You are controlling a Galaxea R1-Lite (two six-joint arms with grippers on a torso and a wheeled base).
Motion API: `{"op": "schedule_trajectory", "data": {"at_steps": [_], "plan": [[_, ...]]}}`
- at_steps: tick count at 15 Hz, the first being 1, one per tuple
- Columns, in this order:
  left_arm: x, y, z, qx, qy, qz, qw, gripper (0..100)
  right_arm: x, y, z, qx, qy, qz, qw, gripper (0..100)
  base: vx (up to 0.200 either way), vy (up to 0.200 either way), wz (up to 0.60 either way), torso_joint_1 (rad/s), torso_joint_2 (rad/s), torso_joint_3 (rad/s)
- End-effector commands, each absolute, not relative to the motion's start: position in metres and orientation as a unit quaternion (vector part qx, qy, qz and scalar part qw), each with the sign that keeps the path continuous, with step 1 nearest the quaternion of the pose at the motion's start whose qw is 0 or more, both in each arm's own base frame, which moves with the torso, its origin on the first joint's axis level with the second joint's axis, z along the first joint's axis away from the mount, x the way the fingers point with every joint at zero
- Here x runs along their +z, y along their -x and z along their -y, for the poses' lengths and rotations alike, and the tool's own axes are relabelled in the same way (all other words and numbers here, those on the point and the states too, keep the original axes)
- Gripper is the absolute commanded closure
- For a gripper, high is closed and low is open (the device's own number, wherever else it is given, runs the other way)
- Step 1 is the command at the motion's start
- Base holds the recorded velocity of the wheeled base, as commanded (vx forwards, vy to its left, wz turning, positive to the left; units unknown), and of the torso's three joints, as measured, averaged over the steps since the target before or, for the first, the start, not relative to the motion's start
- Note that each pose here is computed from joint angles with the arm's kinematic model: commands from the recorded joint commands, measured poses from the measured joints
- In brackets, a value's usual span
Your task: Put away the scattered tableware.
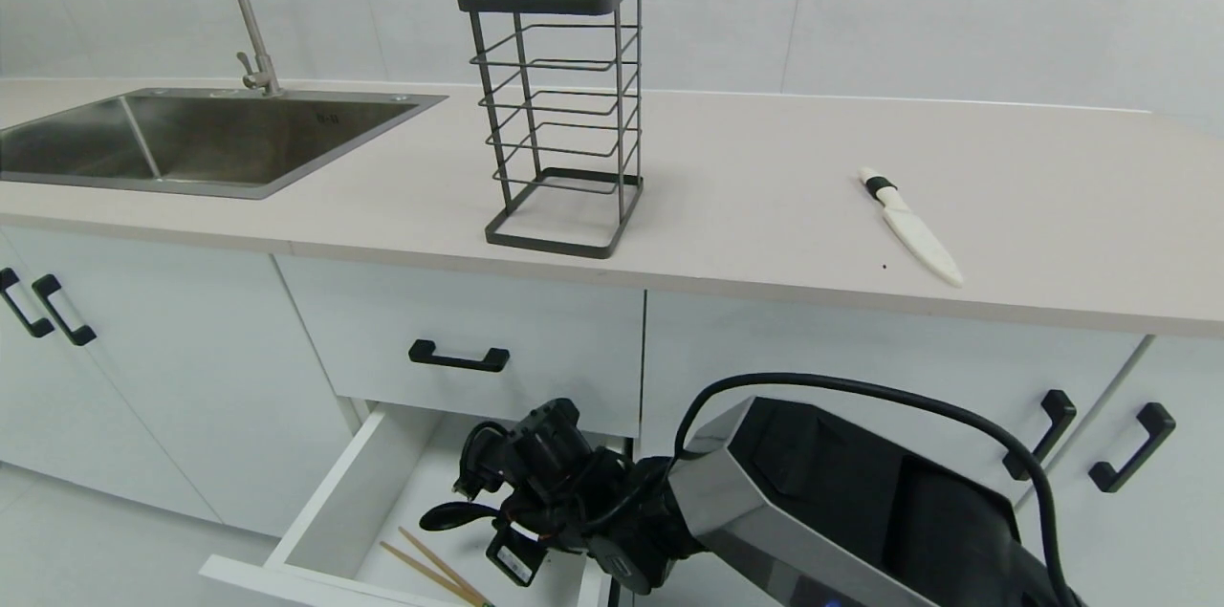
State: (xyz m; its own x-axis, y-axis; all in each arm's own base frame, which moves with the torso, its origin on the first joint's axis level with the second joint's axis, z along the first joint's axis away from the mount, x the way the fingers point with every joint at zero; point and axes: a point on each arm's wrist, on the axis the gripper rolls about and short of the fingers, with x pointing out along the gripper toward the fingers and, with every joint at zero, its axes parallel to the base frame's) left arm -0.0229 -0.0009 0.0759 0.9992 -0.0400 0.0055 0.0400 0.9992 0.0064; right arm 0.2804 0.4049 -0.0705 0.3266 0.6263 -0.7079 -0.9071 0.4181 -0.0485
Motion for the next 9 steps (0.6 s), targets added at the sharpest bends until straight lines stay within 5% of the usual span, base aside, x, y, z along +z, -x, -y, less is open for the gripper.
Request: {"op": "schedule_trajectory", "data": {"at_steps": [1,3,4,9], "plan": [[0.076,0.023,0.001,-0.02,-0.003,0.002,1.0,0,-0.066,-0.279,-0.406,0.493,0.226,-0.307,0.782,100,0.0,0.0,0.0,0.0,0.0,0.0],[0.076,0.023,0.001,-0.02,-0.003,0.002,1.0,0,-0.067,-0.276,-0.407,0.494,0.228,-0.307,0.78,100,0.0,0.0,0.0,0.0,0.0,0.0],[0.076,0.023,0.001,-0.02,-0.003,0.002,1.0,0,-0.067,-0.275,-0.408,0.495,0.229,-0.308,0.779,0,0.0,0.0,0.0,0.0,0.0,0.0],[0.076,0.023,0.001,-0.02,-0.003,0.002,1.0,0,-0.057,-0.271,-0.406,0.504,0.235,-0.283,0.782,0,0.0,0.0,0.0,0.0,0.0,0.0]]}}
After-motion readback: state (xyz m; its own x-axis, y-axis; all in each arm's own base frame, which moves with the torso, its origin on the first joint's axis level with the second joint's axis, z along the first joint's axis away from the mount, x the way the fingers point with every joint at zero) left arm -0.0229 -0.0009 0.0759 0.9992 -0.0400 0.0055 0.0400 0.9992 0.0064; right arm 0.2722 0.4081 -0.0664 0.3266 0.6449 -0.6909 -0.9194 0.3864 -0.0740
